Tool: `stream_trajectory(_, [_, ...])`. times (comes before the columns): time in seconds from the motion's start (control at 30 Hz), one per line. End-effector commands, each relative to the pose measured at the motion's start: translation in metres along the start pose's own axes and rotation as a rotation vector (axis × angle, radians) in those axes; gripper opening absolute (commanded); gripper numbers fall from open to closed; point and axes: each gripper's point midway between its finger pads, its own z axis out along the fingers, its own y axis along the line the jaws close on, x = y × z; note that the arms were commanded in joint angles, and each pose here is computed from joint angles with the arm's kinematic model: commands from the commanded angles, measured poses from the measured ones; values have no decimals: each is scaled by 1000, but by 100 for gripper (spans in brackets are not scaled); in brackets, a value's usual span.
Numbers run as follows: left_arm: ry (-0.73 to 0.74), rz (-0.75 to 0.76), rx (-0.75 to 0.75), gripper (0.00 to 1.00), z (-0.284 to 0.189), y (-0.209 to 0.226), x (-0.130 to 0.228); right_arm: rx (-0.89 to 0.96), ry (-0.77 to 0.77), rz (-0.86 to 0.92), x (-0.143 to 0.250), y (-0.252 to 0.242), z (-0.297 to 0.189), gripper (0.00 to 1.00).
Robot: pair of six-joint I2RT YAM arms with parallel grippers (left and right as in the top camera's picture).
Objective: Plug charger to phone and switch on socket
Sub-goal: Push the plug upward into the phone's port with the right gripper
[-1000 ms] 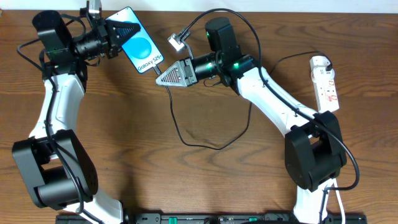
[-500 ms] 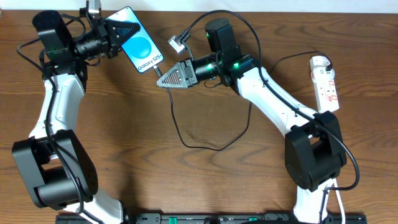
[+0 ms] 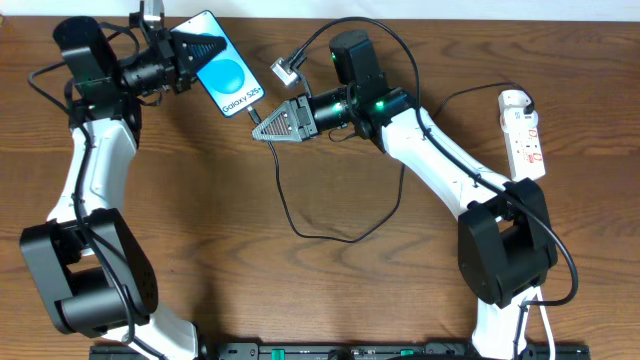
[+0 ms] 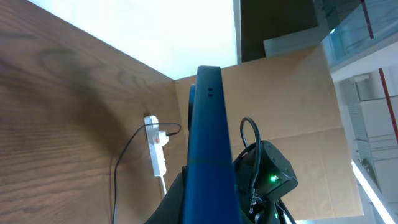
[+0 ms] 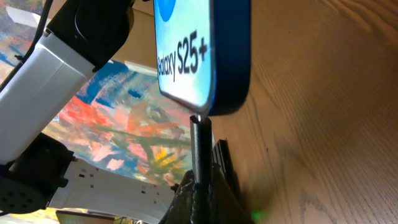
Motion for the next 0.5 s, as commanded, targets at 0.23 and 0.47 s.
stream_trajectory(0.23, [26,74,22,7,3,-14,4,-9,-8,-22,-4,10,-5,1])
stream_trajectory(0.47, [21,102,21,8,1,-14,3,-21,8,-6,-1,11,-5,1])
